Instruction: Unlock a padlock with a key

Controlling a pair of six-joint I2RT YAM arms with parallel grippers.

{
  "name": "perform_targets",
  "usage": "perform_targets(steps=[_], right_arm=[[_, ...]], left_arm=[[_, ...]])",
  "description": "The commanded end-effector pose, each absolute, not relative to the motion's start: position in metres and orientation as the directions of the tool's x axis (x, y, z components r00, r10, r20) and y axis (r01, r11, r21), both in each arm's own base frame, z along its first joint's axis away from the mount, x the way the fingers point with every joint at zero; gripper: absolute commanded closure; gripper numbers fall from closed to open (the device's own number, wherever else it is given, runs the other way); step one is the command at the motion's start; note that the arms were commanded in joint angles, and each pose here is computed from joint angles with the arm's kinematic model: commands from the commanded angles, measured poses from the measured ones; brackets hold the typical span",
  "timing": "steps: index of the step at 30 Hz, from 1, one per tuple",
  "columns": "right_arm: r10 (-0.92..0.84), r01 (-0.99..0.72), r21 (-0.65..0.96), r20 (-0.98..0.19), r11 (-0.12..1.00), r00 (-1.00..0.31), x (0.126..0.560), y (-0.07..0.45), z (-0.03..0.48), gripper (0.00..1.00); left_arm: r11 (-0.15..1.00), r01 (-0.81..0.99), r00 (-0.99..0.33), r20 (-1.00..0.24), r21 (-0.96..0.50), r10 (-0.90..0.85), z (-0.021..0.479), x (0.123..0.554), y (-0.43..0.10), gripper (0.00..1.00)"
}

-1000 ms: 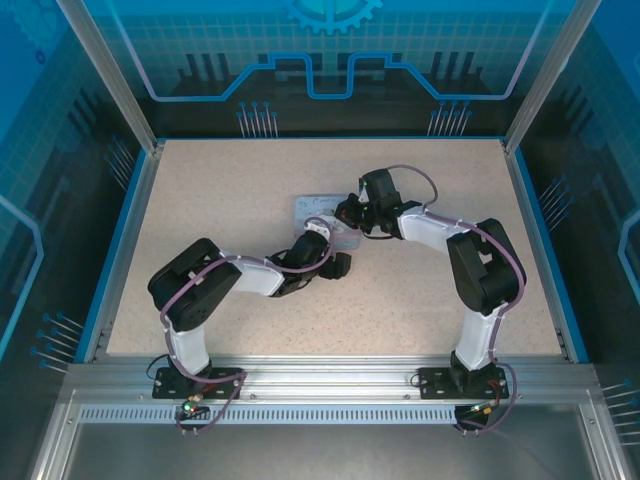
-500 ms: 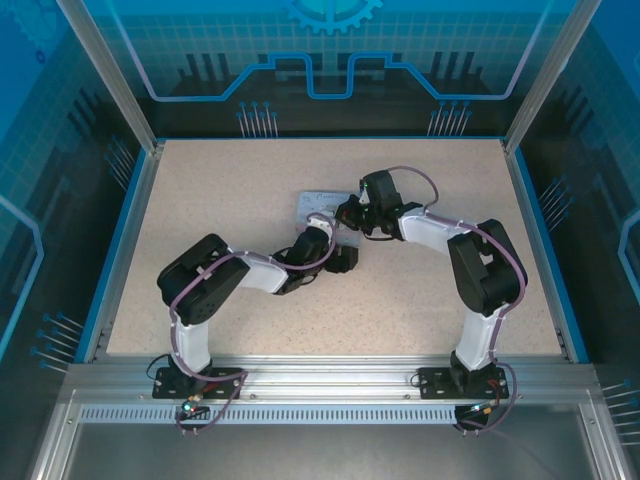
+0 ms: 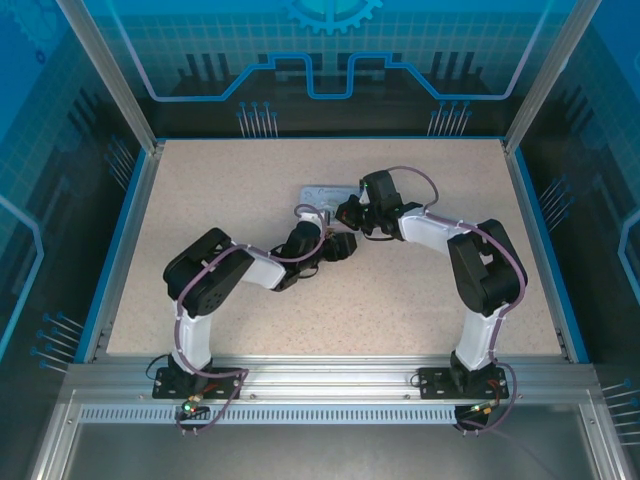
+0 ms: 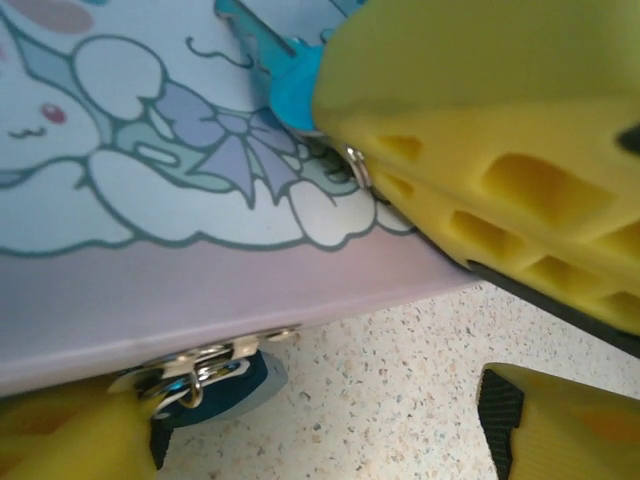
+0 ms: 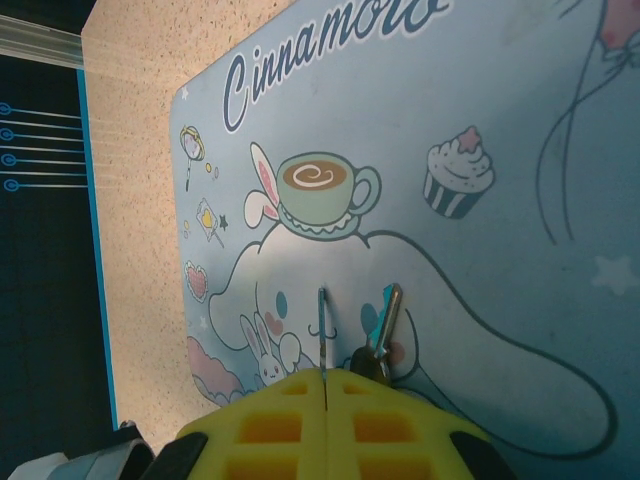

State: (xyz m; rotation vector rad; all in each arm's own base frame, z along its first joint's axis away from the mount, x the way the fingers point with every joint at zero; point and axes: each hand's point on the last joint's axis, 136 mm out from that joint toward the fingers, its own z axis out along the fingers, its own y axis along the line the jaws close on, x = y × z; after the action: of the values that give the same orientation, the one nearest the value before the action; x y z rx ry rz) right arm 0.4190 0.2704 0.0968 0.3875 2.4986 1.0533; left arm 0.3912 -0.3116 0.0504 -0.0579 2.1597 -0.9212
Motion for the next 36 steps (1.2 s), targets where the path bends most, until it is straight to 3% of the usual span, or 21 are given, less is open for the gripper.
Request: perform_targets(steps=[1,9,15,20,25,28,31,36], right_arm=[[0.388,0.145,0.693,-0.207,0.706,-0.898,0.409,0.26,0.072,1.0],[0.39,0.145,0.699,-0.205,0.701,-0.898,0.411,0.262,0.073,1.0],[0.389,0.146,0.697,-0.203,0.702,-0.899,0.412,0.262,0.071,1.0],[0.389,0.148,0.696,-0.202,0.703,-0.899,0.412,0.262,0.07,1.0],[0.388,0.151,0.693,-0.199,0.705,-0.9,0.411,0.261,0.068,1.0],[0.387,0.15,0.694,-0.198,0.704,-0.9,0.411,0.262,0.067,1.0],[0.389,0.155,0.691,-0.195,0.706,-0.9,0.411,0.261,0.066,1.0],[0.387,0.157,0.689,-0.192,0.708,-0.902,0.41,0.26,0.064,1.0]], left_arm=[[0.744,0.188,-0.717,-0.608,-0.641,-0.342,0.035,0.392,-0.305,0.23],[0.807,0.126,-0.727,-0.607,-0.577,-0.32,0.02,0.392,-0.296,0.37],[0.813,0.132,-0.734,-0.607,-0.568,-0.304,0.014,0.393,-0.301,0.58],[0.809,0.133,-0.736,-0.604,-0.572,-0.306,0.01,0.393,-0.303,0.6],[0.781,0.159,-0.72,-0.612,-0.604,-0.327,0.015,0.393,-0.307,0.76],[0.764,0.176,-0.711,-0.617,-0.621,-0.338,0.021,0.392,-0.31,0.72],[0.755,0.182,-0.709,-0.616,-0.63,-0.344,0.022,0.393,-0.312,0.61],[0.75,0.179,-0.712,-0.61,-0.637,-0.348,0.021,0.395,-0.316,0.59]])
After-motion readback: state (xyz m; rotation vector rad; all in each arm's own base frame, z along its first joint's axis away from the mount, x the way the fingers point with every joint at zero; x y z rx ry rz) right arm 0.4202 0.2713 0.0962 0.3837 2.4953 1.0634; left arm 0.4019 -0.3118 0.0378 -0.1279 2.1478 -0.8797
